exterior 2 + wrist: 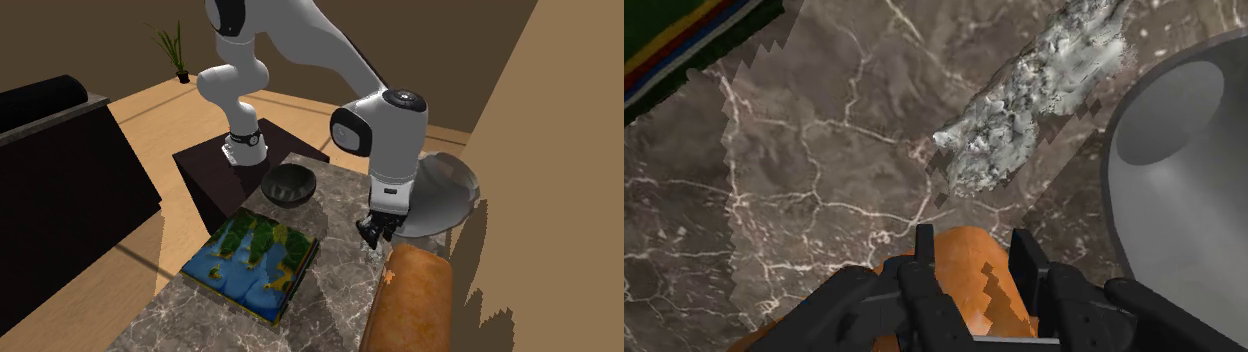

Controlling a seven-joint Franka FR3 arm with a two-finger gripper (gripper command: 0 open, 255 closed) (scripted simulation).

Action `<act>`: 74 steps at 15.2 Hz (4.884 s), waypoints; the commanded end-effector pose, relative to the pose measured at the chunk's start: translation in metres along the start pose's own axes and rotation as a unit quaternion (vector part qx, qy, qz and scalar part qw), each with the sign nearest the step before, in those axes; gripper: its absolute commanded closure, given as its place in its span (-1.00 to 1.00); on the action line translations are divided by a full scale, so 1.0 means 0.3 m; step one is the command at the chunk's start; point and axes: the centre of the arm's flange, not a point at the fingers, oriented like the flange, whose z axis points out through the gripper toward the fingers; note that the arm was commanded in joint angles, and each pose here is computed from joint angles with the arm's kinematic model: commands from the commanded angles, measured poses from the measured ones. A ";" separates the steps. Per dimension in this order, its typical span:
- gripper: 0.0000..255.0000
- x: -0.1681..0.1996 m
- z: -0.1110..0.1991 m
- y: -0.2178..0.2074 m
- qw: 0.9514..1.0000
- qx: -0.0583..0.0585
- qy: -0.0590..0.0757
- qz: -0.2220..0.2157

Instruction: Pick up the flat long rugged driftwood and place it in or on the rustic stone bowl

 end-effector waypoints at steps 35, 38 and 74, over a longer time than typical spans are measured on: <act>-1.00 -0.142 0.103 0.134 0.968 0.086 0.021 0.234; -1.00 -0.194 0.075 0.118 0.942 0.092 -0.058 0.318; 1.00 -0.189 0.026 0.087 0.938 0.092 -0.067 0.328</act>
